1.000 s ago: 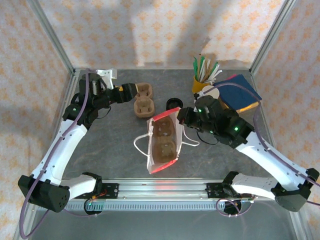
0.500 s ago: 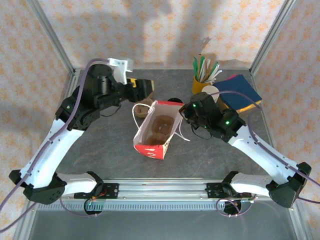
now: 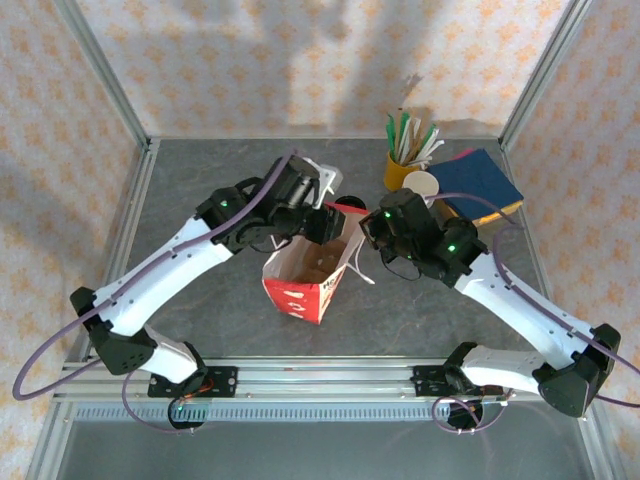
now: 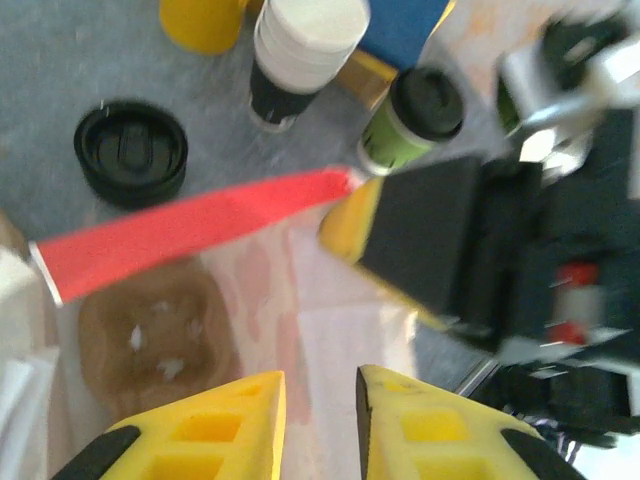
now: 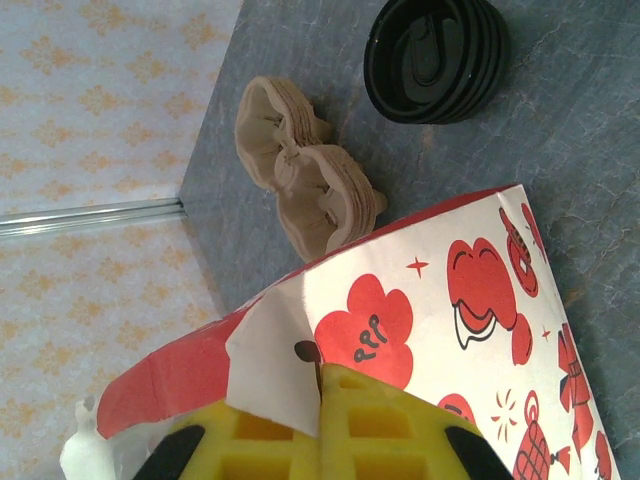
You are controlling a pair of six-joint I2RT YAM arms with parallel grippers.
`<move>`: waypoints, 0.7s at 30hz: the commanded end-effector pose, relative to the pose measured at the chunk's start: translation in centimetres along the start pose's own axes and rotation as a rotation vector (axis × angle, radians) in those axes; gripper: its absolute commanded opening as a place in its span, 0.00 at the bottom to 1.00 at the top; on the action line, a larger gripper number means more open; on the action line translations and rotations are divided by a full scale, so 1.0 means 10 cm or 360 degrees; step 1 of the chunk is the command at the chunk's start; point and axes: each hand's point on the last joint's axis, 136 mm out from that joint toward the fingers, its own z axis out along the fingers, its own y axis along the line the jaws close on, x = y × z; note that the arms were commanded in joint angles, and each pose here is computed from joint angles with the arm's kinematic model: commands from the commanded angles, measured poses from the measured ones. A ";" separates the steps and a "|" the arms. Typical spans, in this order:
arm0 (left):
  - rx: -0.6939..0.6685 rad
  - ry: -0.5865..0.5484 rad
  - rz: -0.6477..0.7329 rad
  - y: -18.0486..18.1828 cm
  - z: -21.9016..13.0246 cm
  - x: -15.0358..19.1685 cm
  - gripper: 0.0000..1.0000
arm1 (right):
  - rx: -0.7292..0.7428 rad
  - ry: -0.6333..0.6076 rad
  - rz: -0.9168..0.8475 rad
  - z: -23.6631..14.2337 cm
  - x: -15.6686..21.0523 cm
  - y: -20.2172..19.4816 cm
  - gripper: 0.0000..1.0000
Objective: Pack the takeout coffee
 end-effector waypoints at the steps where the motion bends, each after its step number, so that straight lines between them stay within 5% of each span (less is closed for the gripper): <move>1: -0.0045 0.0135 0.0043 0.07 0.09 0.23 0.25 | -0.0074 -0.0066 0.0063 -0.09 -0.10 0.08 0.00; 21: -0.0411 0.0516 0.0207 0.51 0.54 0.80 0.20 | -0.0087 -0.0018 0.0122 -0.05 -0.04 0.02 0.00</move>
